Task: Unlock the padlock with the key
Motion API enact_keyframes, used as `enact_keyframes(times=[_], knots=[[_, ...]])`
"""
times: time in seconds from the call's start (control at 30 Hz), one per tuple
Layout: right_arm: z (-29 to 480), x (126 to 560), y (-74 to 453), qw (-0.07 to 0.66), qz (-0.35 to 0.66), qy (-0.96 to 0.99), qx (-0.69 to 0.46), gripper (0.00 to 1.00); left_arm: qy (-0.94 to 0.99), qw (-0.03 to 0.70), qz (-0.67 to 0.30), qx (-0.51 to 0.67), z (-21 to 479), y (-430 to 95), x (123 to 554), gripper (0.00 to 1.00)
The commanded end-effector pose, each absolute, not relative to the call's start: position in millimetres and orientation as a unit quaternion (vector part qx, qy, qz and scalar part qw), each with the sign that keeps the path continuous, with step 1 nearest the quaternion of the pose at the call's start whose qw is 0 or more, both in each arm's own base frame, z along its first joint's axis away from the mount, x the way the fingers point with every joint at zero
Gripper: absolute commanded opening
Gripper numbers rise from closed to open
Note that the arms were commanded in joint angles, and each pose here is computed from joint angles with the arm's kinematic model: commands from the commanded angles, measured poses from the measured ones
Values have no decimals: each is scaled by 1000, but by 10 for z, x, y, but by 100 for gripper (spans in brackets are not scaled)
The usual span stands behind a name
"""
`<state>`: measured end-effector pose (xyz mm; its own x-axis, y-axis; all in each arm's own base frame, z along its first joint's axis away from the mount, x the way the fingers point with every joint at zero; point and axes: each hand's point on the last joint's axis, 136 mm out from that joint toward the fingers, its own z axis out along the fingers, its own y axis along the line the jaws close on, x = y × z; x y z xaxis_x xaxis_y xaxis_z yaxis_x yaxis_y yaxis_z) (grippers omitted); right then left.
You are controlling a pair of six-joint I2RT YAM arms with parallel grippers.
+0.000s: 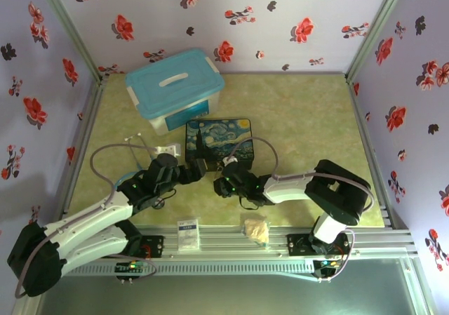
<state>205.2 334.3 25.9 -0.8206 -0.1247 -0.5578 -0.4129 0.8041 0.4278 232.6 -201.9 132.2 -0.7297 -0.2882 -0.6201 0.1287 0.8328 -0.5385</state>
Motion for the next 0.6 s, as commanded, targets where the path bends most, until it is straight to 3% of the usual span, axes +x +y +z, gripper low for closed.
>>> enact_keyframes(times=[0.0,0.33,0.57], knots=[[263,1991,3242,258,288,914,-121,26,881,380,-278,-43,1390,-1965,2380,99],[270,2014,3215,256,367,893,-44,16,879,416,-228,-45,1471,-1745,2766,100],[266,2100,3158,261,410,872,59,10,890,407,-206,16,1483,-1970,3036,98]])
